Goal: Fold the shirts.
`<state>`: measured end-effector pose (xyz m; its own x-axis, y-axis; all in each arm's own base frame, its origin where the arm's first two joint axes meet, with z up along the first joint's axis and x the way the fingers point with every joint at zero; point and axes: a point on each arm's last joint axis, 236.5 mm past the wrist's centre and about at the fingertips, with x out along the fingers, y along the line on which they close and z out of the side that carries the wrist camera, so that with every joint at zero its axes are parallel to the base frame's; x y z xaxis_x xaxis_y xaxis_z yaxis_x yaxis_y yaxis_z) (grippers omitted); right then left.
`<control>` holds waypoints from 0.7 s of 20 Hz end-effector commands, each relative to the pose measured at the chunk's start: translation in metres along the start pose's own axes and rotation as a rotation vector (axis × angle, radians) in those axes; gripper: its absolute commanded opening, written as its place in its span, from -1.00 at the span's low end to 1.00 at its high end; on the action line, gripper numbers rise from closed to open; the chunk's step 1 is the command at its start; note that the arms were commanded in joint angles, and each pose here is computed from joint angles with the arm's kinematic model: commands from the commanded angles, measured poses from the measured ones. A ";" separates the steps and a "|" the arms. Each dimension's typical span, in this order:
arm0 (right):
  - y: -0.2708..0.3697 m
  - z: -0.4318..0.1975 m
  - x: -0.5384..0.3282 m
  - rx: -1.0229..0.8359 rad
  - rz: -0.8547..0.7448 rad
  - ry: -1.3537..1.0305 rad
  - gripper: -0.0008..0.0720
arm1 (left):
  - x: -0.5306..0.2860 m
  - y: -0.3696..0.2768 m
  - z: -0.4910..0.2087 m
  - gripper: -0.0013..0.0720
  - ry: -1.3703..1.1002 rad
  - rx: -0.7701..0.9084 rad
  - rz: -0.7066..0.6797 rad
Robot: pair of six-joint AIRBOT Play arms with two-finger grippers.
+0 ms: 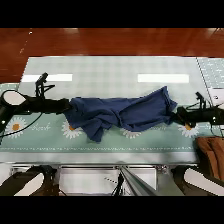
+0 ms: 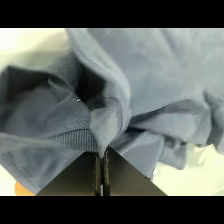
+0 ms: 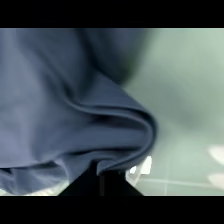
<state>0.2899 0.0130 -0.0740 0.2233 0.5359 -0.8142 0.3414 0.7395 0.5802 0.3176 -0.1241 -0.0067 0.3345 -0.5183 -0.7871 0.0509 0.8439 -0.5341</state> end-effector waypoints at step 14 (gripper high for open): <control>0.332 -0.035 -0.498 -0.695 0.125 -1.472 -0.93 | -0.445 -0.232 0.075 -0.91 -1.023 0.585 0.078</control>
<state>0.3109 -0.0022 0.4746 0.9904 0.1343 0.0319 -0.1380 0.9619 0.2362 0.2693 -0.0965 0.4772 0.9130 -0.4071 -0.0268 0.4032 0.9104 -0.0926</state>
